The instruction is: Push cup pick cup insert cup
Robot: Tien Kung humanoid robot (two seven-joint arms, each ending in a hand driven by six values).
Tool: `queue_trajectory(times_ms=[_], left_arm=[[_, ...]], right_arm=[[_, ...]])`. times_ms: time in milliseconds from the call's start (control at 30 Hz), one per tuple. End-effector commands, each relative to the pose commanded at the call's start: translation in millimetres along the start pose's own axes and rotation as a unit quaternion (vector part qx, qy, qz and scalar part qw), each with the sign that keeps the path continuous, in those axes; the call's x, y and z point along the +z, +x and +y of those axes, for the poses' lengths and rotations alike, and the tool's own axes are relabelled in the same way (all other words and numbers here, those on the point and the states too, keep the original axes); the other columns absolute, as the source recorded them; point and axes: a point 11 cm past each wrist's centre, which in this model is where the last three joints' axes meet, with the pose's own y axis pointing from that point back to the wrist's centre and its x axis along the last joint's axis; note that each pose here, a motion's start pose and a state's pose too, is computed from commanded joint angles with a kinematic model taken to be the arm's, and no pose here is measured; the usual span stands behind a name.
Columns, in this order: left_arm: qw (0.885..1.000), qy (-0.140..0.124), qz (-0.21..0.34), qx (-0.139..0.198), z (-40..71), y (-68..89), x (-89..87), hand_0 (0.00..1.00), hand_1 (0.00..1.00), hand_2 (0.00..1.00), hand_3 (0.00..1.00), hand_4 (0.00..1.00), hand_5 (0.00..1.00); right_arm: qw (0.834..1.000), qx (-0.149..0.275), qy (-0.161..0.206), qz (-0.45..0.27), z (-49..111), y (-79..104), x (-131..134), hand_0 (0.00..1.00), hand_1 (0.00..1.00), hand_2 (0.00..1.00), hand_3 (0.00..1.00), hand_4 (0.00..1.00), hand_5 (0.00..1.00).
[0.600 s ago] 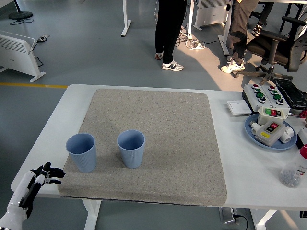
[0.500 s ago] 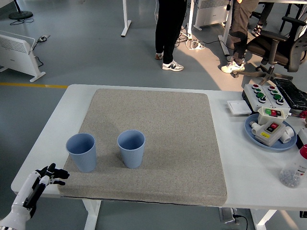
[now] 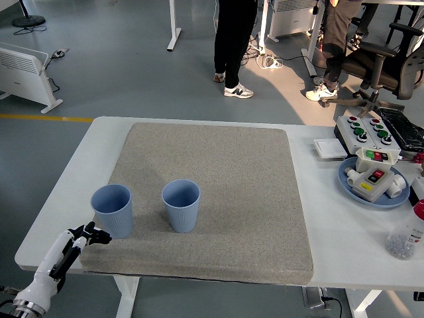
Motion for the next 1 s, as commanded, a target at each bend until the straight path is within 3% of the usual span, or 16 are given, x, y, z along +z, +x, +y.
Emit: queue_trajectory(times_ms=[433, 733, 1000], left_arm=[[1.0, -0.006, 0.001, -0.027, -21.7, -8.0, 7.1, 0.641, 0.587, 0.54, 0.489, 0.564, 0.998], [0.999, 0.006, 0.004, -0.037, -26.3, -11.6, 0.0, 0.65, 0.592, 0.538, 0.491, 0.57, 0.998], [0.999, 0.006, -0.006, -0.04, -37.7, -12.6, -1.6, 0.659, 0.595, 0.537, 0.491, 0.571, 0.998]], right_arm=[[1.0, -0.003, 0.003, -0.004, 1.0, -1.6, -4.3, 0.53, 0.547, 0.626, 0.62, 0.182, 0.757], [1.0, -0.004, 0.005, -0.005, 1.4, -1.9, -6.2, 0.53, 0.547, 0.626, 0.618, 0.181, 0.756], [1.0, -0.006, 0.005, -0.004, 1.7, -2.7, -7.1, 0.53, 0.547, 0.626, 0.617, 0.181, 0.755]])
